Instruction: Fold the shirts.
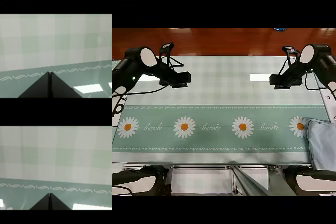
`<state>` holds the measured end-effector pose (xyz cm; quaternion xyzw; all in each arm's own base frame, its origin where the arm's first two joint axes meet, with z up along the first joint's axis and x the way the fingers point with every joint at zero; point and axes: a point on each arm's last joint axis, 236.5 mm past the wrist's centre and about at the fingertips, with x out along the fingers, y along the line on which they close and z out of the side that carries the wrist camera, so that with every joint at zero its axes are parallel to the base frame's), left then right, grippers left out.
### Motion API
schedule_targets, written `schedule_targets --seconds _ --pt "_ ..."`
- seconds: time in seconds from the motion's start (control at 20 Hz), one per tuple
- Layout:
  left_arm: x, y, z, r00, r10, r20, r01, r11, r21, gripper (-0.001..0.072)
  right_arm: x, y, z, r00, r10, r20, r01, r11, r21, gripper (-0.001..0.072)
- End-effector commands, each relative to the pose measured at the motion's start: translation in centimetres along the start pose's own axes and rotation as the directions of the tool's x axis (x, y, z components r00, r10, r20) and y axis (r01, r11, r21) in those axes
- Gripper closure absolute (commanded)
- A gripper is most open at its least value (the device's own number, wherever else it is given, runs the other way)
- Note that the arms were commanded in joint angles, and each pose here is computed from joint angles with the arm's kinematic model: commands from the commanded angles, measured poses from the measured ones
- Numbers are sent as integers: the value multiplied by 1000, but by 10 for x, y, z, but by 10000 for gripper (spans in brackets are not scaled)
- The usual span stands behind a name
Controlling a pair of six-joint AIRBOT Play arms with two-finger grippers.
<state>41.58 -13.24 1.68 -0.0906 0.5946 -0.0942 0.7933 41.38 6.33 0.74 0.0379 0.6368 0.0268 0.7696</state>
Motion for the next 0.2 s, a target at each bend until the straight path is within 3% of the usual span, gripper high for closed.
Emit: schedule_targets --seconds 0.0,0.15 --pt "7 2 -2 1000 4 -18 -4 1000 -4 680 0 0 0 1000 -2 1 2 1000 0 688" --pt "15 4 -4 999 8 -36 -9 1000 -8 680 0 0 0 1000 -2 1 2 1000 0 688"
